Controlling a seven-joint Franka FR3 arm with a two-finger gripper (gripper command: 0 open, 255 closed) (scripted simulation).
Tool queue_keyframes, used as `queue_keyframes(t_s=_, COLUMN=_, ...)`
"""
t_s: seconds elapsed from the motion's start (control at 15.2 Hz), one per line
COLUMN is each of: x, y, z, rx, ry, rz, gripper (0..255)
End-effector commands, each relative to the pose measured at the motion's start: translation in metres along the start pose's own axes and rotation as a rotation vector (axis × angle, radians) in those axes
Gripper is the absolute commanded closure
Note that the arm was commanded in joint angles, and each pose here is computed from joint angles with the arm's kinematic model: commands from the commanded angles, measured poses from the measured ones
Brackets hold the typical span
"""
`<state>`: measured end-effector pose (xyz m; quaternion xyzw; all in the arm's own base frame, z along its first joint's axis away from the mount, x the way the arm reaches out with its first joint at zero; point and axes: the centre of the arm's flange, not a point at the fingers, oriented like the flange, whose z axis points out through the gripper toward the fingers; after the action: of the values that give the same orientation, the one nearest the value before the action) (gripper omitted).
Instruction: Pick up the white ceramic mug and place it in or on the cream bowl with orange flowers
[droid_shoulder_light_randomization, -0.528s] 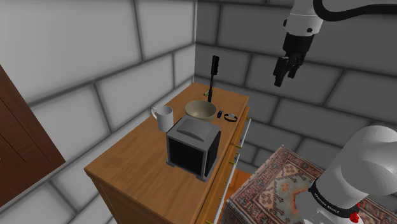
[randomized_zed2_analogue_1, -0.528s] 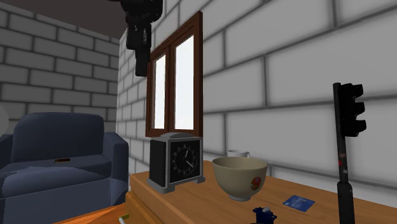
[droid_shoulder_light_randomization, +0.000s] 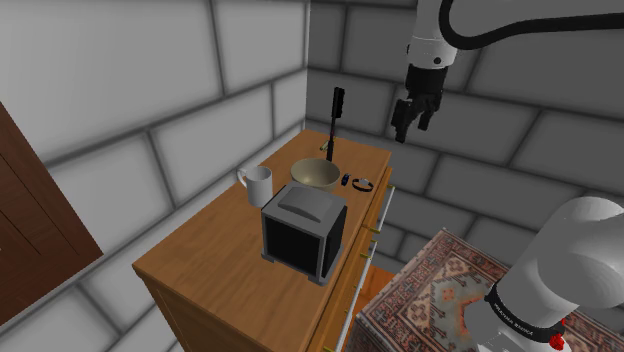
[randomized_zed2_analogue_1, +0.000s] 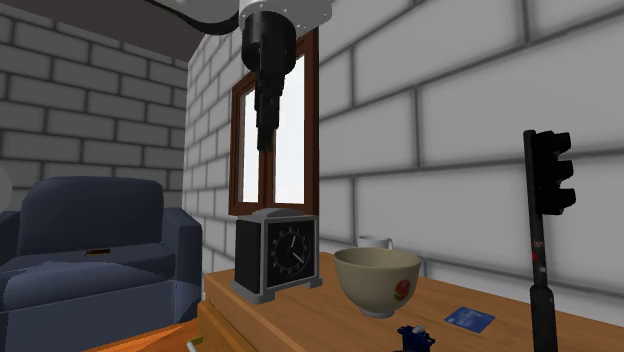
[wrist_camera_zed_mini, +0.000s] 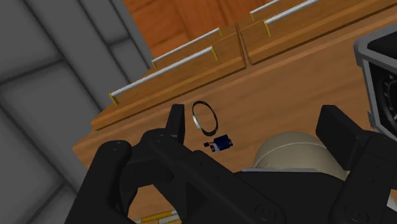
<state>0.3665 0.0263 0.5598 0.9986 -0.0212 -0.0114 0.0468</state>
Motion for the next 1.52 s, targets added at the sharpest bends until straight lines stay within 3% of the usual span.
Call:
queue_keyframes(t_s=0.0, x=0.02, y=-0.015, z=0.01, rx=0.008, ry=-0.003, rz=0.002, gripper=0)
queue_keyframes(t_s=1.45, x=0.236, y=-0.18, z=0.103, rx=0.084, ry=-0.038, rz=0.022, gripper=0)
